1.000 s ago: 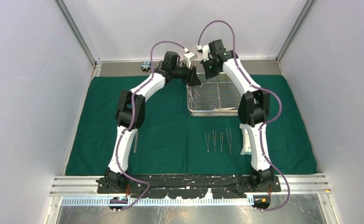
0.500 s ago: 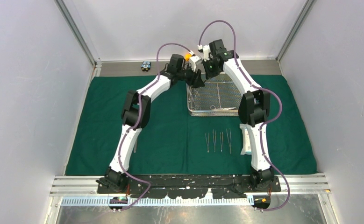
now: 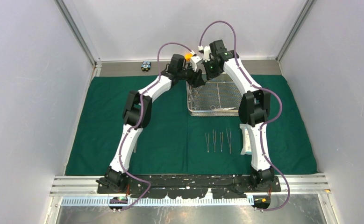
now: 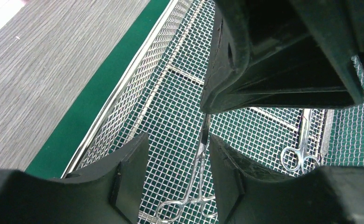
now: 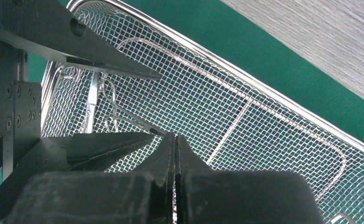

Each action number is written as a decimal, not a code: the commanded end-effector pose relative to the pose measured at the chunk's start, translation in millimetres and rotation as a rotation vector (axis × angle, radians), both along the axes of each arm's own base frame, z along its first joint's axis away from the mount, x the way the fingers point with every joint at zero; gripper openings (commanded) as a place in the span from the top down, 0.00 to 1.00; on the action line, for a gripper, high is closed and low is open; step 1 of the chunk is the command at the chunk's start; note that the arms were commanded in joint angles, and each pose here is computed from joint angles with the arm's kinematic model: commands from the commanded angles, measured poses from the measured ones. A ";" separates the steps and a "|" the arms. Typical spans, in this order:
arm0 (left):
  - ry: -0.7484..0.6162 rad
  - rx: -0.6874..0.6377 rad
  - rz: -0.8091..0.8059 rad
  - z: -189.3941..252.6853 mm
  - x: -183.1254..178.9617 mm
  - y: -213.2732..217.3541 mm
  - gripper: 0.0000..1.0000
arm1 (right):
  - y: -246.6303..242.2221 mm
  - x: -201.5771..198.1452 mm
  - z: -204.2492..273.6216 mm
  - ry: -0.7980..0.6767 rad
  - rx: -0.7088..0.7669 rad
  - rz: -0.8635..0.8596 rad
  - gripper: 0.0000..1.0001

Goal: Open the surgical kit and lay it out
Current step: Pick up the medical item from the container.

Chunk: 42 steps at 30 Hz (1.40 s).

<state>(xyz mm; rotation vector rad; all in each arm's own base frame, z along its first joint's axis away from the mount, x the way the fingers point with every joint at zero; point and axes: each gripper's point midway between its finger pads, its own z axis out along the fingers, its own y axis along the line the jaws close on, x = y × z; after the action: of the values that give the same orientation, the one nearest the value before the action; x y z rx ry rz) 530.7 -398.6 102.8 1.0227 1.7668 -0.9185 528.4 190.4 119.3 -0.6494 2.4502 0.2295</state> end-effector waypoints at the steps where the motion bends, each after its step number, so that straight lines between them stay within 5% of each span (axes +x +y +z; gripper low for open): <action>1: -0.050 -0.036 -0.068 5.9 -6.6 -15.2 0.48 | 8.2 8.2 49.7 -0.112 0.056 0.010 0.99; 26: -0.034 -0.046 -0.022 0.0 -3.3 -6.1 0.48 | 4.5 11.0 47.6 -0.110 0.045 0.000 0.99; 35: -0.041 0.003 -0.009 -5.4 -4.6 -11.6 0.59 | 5.0 11.0 49.5 -0.111 0.048 -0.003 1.00; 42: -0.047 -0.014 -0.076 -2.2 -14.9 -15.2 0.54 | 5.6 12.2 48.6 -0.110 0.051 -0.006 0.99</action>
<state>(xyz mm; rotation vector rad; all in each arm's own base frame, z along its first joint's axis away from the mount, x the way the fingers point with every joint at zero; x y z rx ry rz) 529.0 -406.3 97.1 1.0345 1.7057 -0.9285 524.4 180.6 116.2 -0.6365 2.4851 0.2088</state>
